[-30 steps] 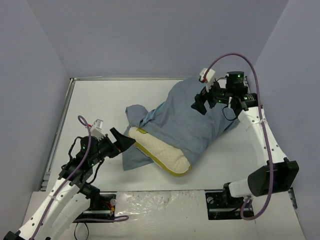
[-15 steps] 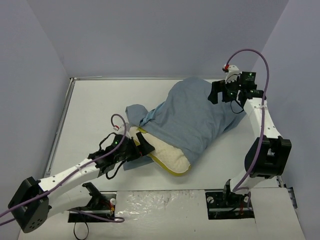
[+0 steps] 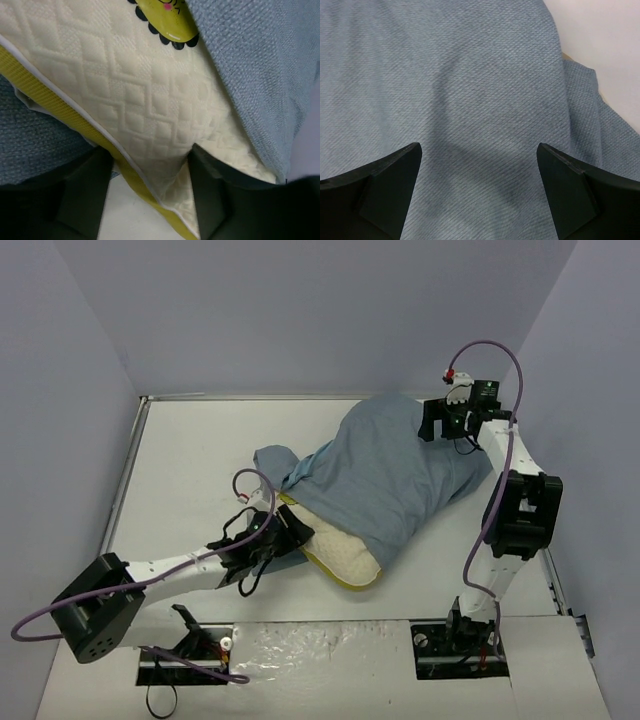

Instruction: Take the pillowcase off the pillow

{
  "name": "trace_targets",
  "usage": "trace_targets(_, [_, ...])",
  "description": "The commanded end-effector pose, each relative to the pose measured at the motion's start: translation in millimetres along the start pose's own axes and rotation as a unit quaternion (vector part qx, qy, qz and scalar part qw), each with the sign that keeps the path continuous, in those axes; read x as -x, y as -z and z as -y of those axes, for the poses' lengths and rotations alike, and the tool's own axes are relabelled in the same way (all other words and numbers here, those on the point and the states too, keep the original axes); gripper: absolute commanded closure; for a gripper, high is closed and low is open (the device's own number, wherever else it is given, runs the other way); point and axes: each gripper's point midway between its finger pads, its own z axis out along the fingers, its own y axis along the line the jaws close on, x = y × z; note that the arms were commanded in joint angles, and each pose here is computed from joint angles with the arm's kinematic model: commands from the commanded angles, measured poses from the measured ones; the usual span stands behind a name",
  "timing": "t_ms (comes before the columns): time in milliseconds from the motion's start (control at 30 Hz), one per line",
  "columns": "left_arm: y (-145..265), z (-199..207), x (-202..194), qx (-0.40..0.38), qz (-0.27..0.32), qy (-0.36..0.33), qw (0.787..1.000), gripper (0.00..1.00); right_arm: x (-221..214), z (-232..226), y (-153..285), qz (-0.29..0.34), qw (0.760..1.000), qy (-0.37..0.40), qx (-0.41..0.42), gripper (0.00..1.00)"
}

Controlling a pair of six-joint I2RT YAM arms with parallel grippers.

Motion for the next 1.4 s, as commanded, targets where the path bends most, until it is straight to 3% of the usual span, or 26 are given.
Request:
trace_targets(0, [-3.1,32.1,20.0,-0.047,0.040,0.018,0.998,0.52,21.9,24.6,-2.2,0.021,0.999,0.028,-0.028,0.05])
trace_targets(67, [-1.1,26.9,25.1,-0.040,0.050,0.013,0.998,0.62,19.4,34.4,-11.8,0.014,0.999,0.036,-0.035,0.12])
trace_targets(100, [5.1,26.4,30.7,-0.040,0.057,0.012,0.998,0.73,17.2,36.3,-15.2,0.010,0.999,0.037,-0.036,0.15])
trace_targets(200, [25.2,12.1,61.1,-0.018,0.091,0.012,0.996,0.90,10.5,49.4,-23.9,-0.002,0.998,0.043,-0.051,0.33])
trace_targets(300, [55.5,-2.8,95.1,-0.001,0.130,0.016,0.991,0.97,-0.5,59.5,-28.1,-0.011,0.998,0.032,-0.050,0.53])
trace_targets(333, [63.5,-14.8,116.1,0.015,0.154,0.029,0.988,0.98,-4.3,60.0,-28.9,-0.013,0.999,0.027,-0.045,0.70])
trace_targets(433, [88.0,-34.0,147.2,0.040,0.179,0.027,0.983,0.98,-10.4,52.7,-23.5,-0.009,1.000,0.020,-0.015,0.96])
trace_targets(500, [95.2,-38.1,159.0,0.050,0.179,0.029,0.982,0.98,-18.9,36.6,-20.1,-0.010,1.000,0.018,0.022,1.00])
trace_targets(667, [95.1,-50.6,179.6,0.058,0.167,0.029,0.984,0.98,-20.7,2.4,4.5,0.009,0.997,0.015,0.080,1.00])
trace_targets(700, [91.0,-54.5,180.4,0.065,0.161,0.029,0.984,0.98,-20.4,-1.5,8.0,0.010,0.996,0.004,0.086,0.74])
trace_targets(800, [86.4,-62.6,188.8,0.076,0.155,0.029,0.985,0.98,-20.6,-29.8,16.6,0.021,0.988,-0.001,0.151,0.27])
trace_targets(933, [88.2,-70.2,211.1,0.091,0.163,0.027,0.982,0.98,-45.7,-60.2,20.5,-0.016,0.979,0.095,0.180,0.02])
trace_targets(1000, [87.9,-76.6,217.1,0.099,0.155,0.023,0.983,0.98,-59.8,-57.5,29.6,-0.032,0.973,0.138,0.180,0.00])
trace_targets(1033, [90.7,-80.8,223.4,0.104,0.159,0.024,0.981,0.98,-61.3,-53.1,38.2,-0.025,0.958,0.218,0.184,0.00])
trace_targets(1100, [91.7,-84.3,229.0,0.108,0.152,0.024,0.982,0.98,-84.7,-48.1,54.9,-0.052,0.938,0.278,0.201,0.00])
trace_targets(1133, [91.9,-86.3,229.1,0.111,0.148,0.019,0.983,0.98,-85.7,-44.7,62.7,-0.048,0.914,0.349,0.202,0.00])
trace_targets(1233, [91.1,-83.4,234.8,0.106,0.143,0.013,0.984,0.98,-113.7,-41.7,80.7,-0.080,0.872,0.434,0.210,0.00])
trace_targets(1267, [89.7,-83.1,235.2,0.106,0.140,0.013,0.984,0.98,-118.4,-39.1,82.5,-0.075,0.840,0.493,0.213,0.00])
trace_targets(1367, [88.4,-78.2,237.6,0.098,0.135,0.011,0.986,0.98,-139.7,-45.7,85.3,-0.068,0.792,0.561,0.231,0.00])
